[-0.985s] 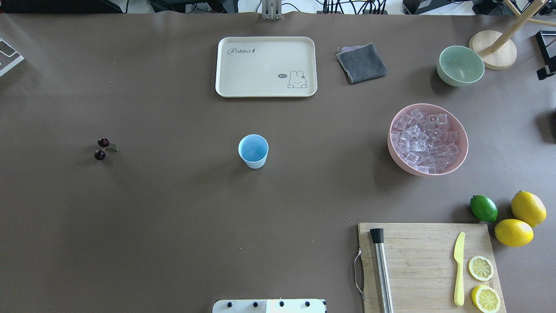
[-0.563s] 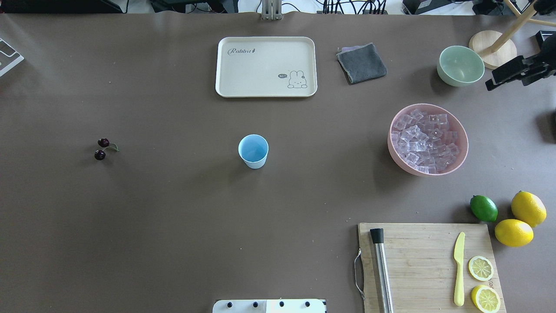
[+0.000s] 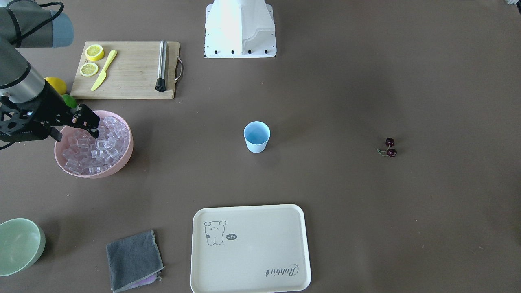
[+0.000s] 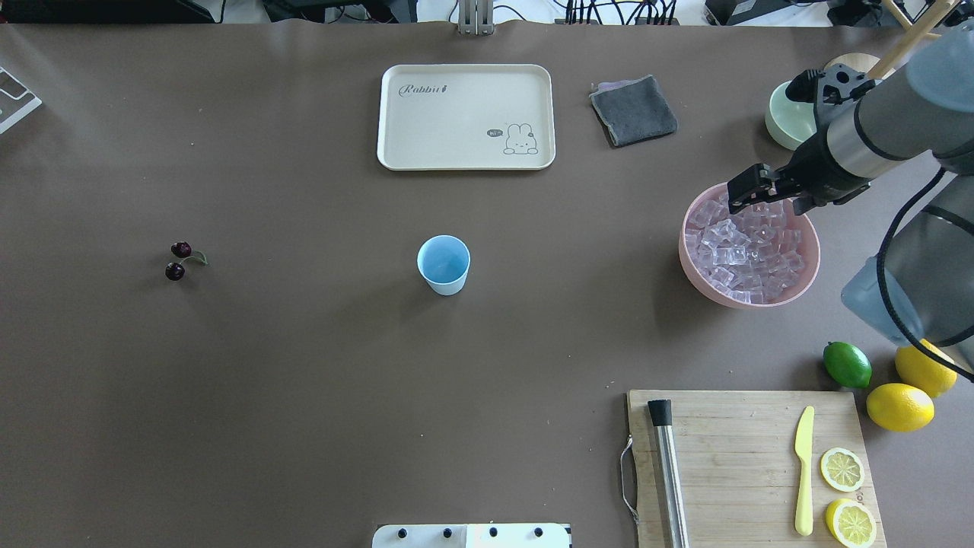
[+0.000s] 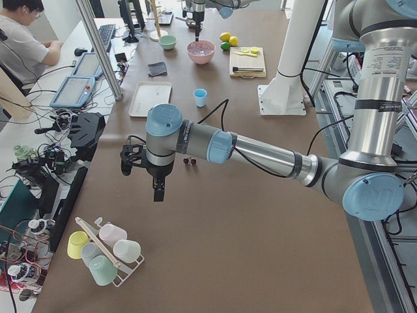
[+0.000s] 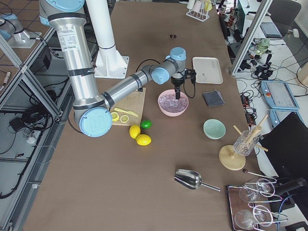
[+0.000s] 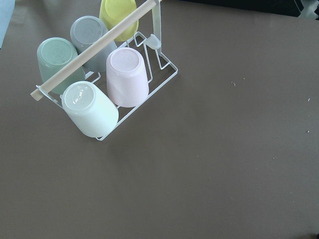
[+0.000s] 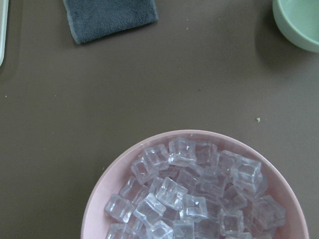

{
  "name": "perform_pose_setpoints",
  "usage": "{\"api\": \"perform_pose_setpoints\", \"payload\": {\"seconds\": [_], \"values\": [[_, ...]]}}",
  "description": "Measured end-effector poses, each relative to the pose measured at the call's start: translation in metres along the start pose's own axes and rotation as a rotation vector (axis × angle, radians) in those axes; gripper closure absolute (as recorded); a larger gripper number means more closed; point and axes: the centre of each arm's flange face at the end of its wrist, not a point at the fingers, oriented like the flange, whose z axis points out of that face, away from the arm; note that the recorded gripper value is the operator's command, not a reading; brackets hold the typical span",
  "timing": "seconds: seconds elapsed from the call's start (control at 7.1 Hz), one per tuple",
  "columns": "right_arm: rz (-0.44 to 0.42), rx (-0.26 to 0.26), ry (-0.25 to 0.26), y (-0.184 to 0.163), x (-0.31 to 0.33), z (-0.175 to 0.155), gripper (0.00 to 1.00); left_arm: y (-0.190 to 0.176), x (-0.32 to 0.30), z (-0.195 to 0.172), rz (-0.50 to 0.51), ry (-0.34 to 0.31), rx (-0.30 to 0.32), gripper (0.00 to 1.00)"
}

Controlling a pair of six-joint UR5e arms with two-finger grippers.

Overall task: Put ice and cherries in cup
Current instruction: 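Move the right gripper down into the pink bowl of ice cubes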

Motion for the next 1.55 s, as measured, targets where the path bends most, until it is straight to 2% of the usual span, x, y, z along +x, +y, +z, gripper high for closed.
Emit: {"api": "perform_pose_setpoints", "payload": {"seconds": [0.28, 0.84, 1.13, 1.55], "values": [[0.027, 0.031, 0.036, 0.018, -0.018, 0.027, 0.0, 0.003, -0.004, 0.002, -0.005, -0.001, 0.001, 0.02], [0.121, 0.055, 0.076, 0.018, -0.009, 0.041, 0.0, 0.003, -0.006, 0.002, -0.004, 0.001, 0.008, 0.02], [0.147, 0.051, 0.082, 0.021, -0.01, 0.047, 0.0, 0.003, -0.006, 0.001, -0.004, 0.002, 0.01, 0.02], [0.135, 0.027, 0.093, 0.031, -0.017, 0.061, 0.0, 0.007, -0.008, 0.001, 0.01, 0.008, 0.03, 0.02]]}}
